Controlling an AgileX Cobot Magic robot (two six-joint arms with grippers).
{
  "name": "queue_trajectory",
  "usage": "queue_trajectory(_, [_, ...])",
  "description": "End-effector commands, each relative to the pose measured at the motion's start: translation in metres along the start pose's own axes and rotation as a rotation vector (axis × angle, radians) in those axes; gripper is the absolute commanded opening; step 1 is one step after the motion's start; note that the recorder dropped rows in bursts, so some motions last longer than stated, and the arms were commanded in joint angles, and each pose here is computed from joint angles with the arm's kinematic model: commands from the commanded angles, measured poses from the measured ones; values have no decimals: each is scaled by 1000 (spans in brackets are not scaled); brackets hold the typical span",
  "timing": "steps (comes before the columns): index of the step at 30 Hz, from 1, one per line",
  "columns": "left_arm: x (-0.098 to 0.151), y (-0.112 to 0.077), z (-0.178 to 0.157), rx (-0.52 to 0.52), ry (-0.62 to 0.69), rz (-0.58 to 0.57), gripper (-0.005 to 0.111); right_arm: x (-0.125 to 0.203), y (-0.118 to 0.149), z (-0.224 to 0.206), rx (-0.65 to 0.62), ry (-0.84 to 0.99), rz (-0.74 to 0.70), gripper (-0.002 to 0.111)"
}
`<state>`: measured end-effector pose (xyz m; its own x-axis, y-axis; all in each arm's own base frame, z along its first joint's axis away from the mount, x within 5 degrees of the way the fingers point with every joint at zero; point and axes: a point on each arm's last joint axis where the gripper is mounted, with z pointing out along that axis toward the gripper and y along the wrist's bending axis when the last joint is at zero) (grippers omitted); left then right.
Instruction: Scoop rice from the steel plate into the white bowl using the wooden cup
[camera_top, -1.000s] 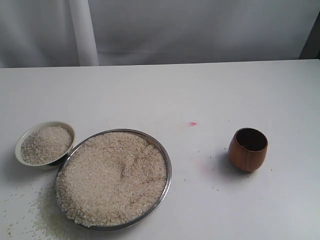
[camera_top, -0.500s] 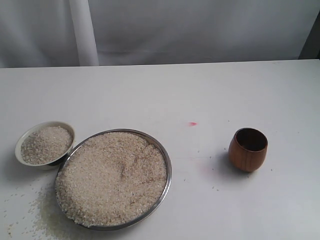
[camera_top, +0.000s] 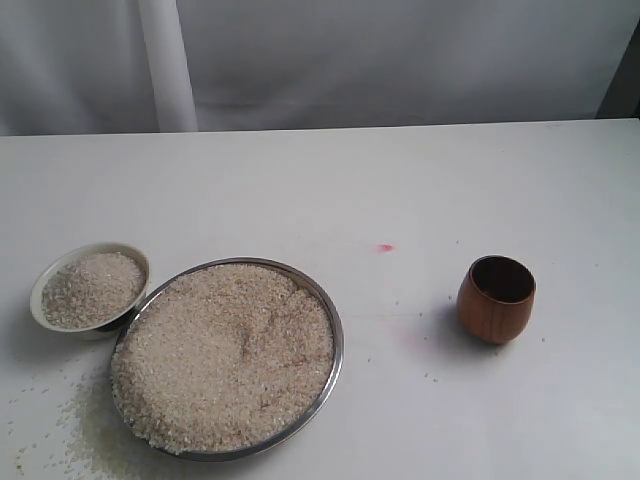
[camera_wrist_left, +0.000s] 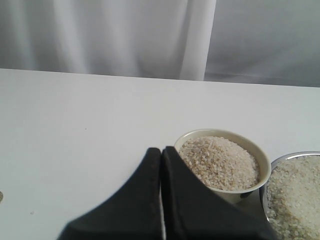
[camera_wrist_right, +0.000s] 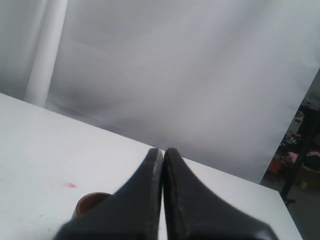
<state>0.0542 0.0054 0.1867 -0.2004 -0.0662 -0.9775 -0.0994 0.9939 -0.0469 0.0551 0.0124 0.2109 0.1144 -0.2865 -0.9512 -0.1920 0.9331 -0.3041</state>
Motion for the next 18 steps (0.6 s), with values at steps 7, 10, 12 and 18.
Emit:
queue_trajectory(7, [-1,0,0,8,-10,-2,0,5,2,0,-11,47,17,0])
queue_trajectory(10, [-1,0,0,8,-10,-2,0,5,2,0,-11,47,17,0])
queue_trajectory(12, [-1,0,0,8,-10,-2,0,5,2,0,-11,47,17,0])
queue_trajectory(18, [-1,0,0,8,-10,-2,0,5,2,0,-11,47,17,0])
